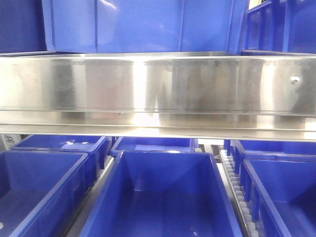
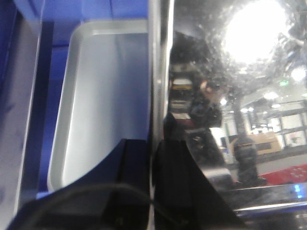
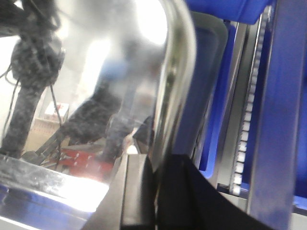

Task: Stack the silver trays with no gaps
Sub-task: 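Move the held tray with both grippers over the larger silver tray, then lower the tray into the larger tray and open both grippers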

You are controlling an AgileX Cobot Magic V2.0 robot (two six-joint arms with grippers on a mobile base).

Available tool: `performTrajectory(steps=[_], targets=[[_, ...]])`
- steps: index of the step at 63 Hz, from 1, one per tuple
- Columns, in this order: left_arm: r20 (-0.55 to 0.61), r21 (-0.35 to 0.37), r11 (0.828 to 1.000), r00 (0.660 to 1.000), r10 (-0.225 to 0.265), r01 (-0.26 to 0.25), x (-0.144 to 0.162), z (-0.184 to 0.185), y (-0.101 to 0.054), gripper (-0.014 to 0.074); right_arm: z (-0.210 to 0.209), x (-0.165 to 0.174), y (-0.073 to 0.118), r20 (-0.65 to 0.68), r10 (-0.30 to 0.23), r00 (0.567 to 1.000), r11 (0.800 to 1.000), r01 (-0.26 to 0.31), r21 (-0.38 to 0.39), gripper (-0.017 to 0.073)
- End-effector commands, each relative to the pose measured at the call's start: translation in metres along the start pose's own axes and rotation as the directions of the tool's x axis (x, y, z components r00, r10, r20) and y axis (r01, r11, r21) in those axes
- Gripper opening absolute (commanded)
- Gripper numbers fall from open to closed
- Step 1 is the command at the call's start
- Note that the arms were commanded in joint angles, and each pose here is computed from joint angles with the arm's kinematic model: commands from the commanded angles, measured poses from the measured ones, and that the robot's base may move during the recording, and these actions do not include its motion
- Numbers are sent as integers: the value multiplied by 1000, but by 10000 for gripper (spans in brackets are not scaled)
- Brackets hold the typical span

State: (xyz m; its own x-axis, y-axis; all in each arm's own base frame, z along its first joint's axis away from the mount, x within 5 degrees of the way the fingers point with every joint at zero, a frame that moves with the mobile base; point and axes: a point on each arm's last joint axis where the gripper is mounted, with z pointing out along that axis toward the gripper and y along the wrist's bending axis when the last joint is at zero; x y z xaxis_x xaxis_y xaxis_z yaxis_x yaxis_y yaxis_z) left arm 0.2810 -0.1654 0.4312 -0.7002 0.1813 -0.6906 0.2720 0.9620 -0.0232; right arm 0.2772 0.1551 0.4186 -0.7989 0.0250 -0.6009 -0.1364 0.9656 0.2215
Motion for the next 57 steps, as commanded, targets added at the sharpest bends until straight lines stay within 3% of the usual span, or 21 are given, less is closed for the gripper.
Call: performTrajectory(steps=[1,17,31,36,43,50,57], targets=[[145,75,997,988,-46,35,-18,-6,-1,-48,-7,-16,4,105,37,994,995,-27,-94,56],[26,59,991,993,-119,117,-18,46,12,-48,48,-23,2,51,45,998,997,-42,-58,56],[-28,30,992,992,-122,123,-16,73,15,-46,78,-23,3,18,43,999,998,-42,-42,65],[-35,30,992,992,-122,123,-15,77,15,-15,83,-22,3,5,42,999,998,-42,-36,139],[-36,28,993,993,-111,112,-15,77,15,129,83,-22,3,4,40,999,999,-40,-32,374],[-33,20,994,994,-106,106,-15,77,15,351,82,-22,2,10,37,999,999,-37,-30,618],[-30,18,994,994,-104,104,-16,77,16,530,81,-22,2,10,33,999,999,-33,-24,631]])
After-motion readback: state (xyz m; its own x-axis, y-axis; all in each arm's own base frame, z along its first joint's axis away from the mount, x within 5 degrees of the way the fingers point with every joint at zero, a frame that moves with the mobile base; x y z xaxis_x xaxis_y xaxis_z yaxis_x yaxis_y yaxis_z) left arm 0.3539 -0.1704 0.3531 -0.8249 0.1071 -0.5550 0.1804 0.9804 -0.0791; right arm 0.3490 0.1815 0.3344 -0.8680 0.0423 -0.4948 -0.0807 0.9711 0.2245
